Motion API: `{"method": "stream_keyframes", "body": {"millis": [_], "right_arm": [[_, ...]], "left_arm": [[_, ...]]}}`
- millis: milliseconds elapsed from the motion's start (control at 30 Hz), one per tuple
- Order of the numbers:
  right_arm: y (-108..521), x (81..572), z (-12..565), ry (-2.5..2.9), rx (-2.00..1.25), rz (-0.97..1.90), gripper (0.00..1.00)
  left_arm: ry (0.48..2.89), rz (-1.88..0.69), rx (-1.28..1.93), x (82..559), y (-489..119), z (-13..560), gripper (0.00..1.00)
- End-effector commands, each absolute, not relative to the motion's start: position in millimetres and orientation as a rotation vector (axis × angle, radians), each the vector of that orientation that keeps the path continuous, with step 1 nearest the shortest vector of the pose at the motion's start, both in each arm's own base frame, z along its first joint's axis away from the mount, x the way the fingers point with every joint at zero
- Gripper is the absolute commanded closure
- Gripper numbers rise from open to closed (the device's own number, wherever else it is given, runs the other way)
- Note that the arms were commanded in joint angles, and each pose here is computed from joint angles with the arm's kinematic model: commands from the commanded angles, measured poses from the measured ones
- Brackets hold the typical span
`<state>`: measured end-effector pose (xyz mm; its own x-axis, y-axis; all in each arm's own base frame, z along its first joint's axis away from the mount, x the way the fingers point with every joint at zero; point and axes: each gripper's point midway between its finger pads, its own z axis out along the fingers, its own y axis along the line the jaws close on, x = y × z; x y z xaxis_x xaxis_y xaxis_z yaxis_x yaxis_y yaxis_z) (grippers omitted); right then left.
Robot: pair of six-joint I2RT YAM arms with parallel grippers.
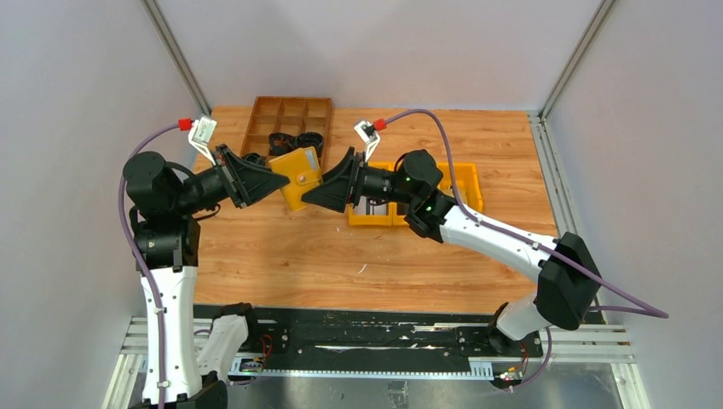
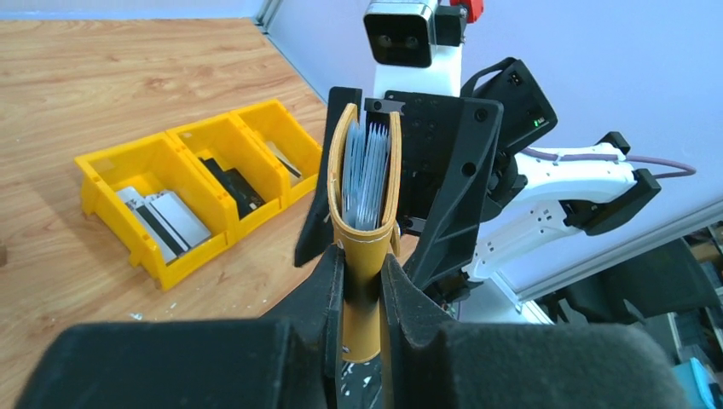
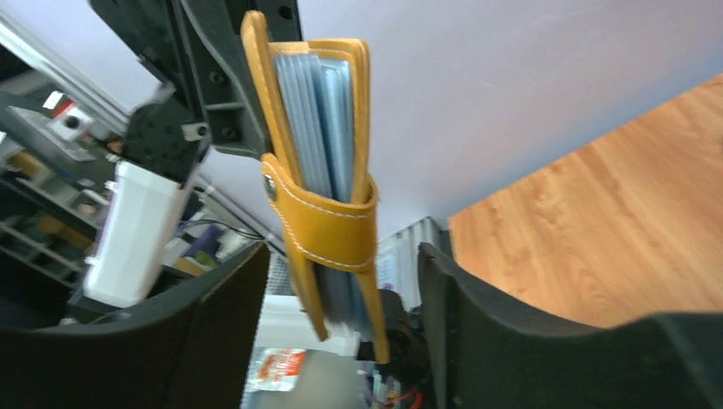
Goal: Take the credit cards out of the card holder
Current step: Open the card holder.
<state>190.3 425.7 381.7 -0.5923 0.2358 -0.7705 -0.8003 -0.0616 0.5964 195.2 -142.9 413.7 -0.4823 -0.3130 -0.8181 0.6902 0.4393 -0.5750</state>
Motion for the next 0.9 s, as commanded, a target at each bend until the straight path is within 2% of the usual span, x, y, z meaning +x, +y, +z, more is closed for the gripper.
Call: {"method": "stream_keyframes", "body": {"millis": [0, 67, 100, 133, 167, 200, 233, 267, 567, 867], "right_arm": [[419.8, 172.3, 413.5, 1.341, -0.66, 1.891, 0.41], [419.1, 173.4, 412.8, 1.352, -0.648, 1.882, 0.59], [418.6, 174.7, 413.0, 1.358, -0.64, 1.874, 0.72], [418.3, 174.8, 412.1, 1.367, -0.638, 1.869, 0.81], [417.5, 174.6, 412.3, 1.366, -0.638, 1.863, 0.88], [416.9, 174.7, 412.4, 1.365, -0.638, 1.86, 0.93], [415.8, 173.2, 413.2, 1.358, -0.648, 1.857, 0.98], [415.3, 171.9, 413.4, 1.352, -0.656, 1.859, 1.0], [407.4, 152.9, 421.9, 1.21, -0.741, 1.963, 1.0], [419.0, 152.6, 424.2, 1.214, -0.776, 1.992, 0.96]], "left_arm": [[1.643, -1.188, 0.377, 187.8, -143.2, 422.2, 0.8], [1.647, -1.168, 0.367, 189.1, -141.8, 419.9, 0.68], [1.65, -1.168, 0.365, 189.1, -141.6, 418.8, 0.6], [1.654, -1.174, 0.358, 189.3, -141.7, 417.8, 0.43], [1.66, -1.186, 0.353, 189.1, -142.2, 417.0, 0.26], [1.663, -1.191, 0.348, 189.4, -142.2, 416.7, 0.18], [1.668, -1.206, 0.336, 189.3, -142.6, 416.7, 0.03], [1.668, -1.216, 0.335, 189.8, -143.1, 416.9, 0.01], [1.671, -1.354, 0.317, 186.6, -148.8, 425.2, 0.01], [1.644, -1.389, 0.315, 182.0, -151.0, 431.7, 0.28]]}}
